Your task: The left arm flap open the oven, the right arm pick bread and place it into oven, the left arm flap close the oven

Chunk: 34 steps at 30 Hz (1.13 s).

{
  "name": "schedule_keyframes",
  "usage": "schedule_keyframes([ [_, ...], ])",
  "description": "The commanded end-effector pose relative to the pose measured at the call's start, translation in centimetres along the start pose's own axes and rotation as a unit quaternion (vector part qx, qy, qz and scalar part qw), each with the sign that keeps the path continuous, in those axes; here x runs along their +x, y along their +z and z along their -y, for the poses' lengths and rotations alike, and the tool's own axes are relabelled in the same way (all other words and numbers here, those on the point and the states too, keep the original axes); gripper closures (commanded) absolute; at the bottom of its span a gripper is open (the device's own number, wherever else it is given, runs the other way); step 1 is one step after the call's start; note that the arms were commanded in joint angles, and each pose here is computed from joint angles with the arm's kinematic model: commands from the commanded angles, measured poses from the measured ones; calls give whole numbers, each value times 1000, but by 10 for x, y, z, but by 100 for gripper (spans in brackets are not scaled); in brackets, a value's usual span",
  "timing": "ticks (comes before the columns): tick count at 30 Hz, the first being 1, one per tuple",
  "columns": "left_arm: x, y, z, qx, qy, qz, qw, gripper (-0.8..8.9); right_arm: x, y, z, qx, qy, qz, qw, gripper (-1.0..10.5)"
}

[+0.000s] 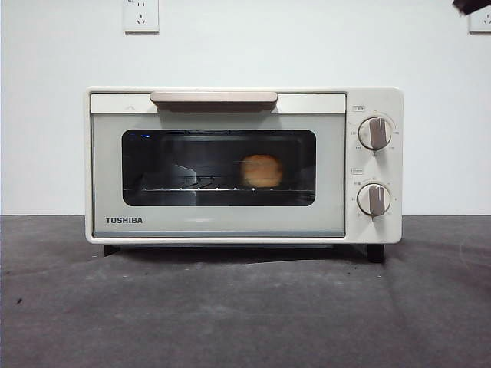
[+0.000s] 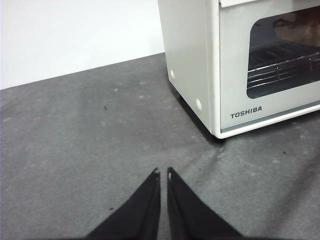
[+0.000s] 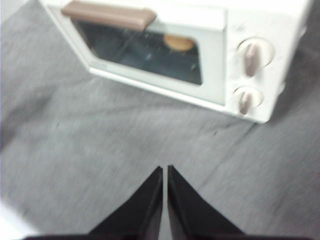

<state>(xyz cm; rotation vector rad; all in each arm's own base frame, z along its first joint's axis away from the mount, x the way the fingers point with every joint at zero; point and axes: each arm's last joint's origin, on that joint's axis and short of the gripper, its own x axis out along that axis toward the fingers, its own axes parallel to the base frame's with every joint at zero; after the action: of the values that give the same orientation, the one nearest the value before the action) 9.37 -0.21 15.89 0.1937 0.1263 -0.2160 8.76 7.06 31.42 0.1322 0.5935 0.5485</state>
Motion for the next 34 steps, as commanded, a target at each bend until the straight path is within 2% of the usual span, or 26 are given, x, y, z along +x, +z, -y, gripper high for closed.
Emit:
schedule_keyframes([
  [1,2,-7,1,-5,-1,-12,1000,784,-12,10,5,4,-21,67,998,935],
  [6,2,-7,1,-5,-1,-12,1000,784,-30,13,24,7,-80,167,983,935],
  [14,2,-7,1,-5,-1,-12,1000,784,-35,-17,49,-59,-181,236,953,935],
  [20,2,-7,1,-5,-1,-12,1000,784,-15,-53,66,-62,-208,276,936,935],
  [24,2,-7,1,-4,-1,-12,1000,784,2,-74,75,-62,-208,286,933,935],
  [34,2,-7,1,-5,-1,-12,1000,784,38,-115,95,-21,-202,256,945,935],
])
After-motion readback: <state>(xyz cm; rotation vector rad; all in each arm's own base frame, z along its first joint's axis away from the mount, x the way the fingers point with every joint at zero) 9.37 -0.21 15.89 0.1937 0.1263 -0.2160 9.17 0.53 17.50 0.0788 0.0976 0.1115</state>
